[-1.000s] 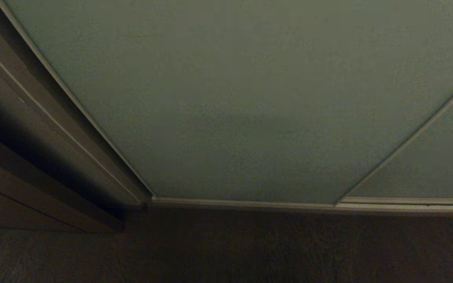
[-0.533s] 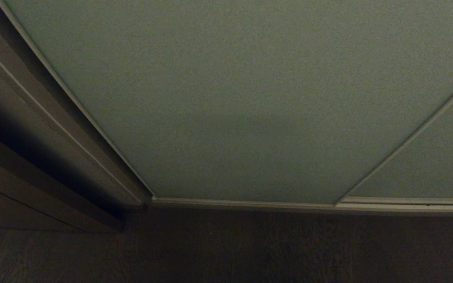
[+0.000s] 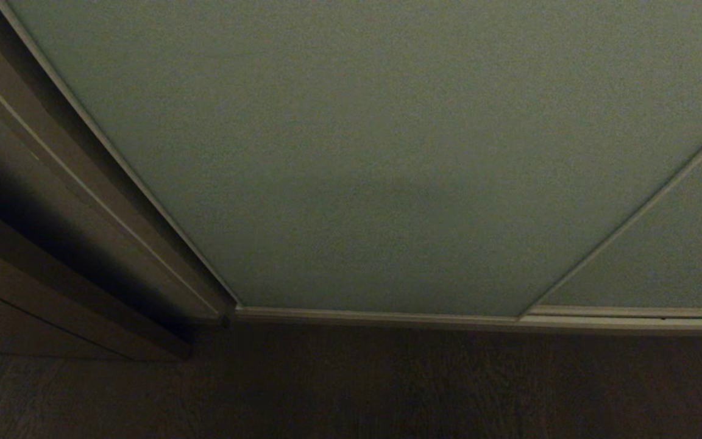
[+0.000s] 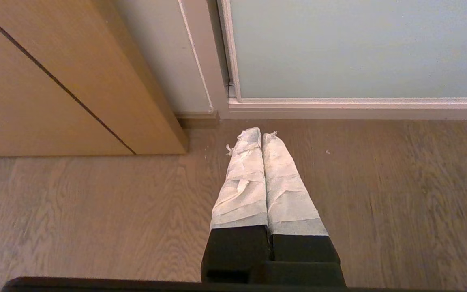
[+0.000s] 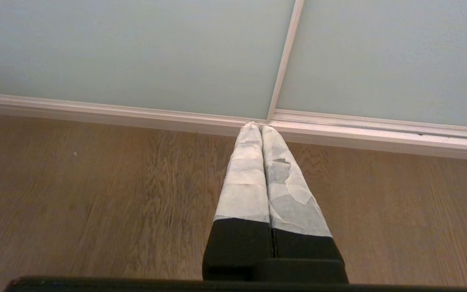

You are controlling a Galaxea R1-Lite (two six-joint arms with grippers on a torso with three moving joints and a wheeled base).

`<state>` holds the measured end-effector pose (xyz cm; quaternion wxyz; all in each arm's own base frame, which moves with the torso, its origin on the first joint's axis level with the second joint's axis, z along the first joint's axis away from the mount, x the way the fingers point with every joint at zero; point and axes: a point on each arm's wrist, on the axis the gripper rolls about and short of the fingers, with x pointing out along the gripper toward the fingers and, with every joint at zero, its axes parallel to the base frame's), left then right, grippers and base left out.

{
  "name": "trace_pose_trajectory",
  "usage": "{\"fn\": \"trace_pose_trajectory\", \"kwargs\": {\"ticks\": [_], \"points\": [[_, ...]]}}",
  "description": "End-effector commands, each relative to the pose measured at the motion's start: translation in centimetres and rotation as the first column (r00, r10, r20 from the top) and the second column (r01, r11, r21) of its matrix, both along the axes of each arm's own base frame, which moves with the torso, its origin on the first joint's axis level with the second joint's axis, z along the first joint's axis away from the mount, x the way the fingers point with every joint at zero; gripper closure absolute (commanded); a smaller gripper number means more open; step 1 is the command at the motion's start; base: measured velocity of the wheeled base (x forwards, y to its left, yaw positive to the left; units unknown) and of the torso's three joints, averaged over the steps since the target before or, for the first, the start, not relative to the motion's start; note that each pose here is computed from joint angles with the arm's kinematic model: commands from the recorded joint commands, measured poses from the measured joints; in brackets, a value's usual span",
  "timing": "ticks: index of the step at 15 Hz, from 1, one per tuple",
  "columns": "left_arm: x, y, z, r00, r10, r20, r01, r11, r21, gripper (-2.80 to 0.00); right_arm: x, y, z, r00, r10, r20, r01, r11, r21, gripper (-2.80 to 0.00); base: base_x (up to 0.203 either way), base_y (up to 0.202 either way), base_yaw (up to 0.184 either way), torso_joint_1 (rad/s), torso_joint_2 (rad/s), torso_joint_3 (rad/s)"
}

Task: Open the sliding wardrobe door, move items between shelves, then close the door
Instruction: Open the door

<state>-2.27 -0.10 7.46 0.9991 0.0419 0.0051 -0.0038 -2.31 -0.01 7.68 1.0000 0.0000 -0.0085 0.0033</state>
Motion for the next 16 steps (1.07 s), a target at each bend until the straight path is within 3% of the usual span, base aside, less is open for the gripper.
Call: {"fn": "trace_pose_trajectory", "kwargs": {"ticks": [1,16], "points": [[0.00,0.00,0.01,1.000,-0.001,0.000,0.001,1.000,0.000,0.00,0.00,0.00,-0.02,1.000,0.001,-0.002,-0.001,1.000,0.000,0.00,0.000,0.000,0.000,0.000,0.00,0.000],[0.01,0.00,0.01,1.000,0.001,0.000,-0.001,1.000,0.000,0.00,0.00,0.00,-0.02,1.000,0.001,-0.002,-0.001,1.000,0.000,0.00,0.000,0.000,0.000,0.000,0.00,0.000]]}}
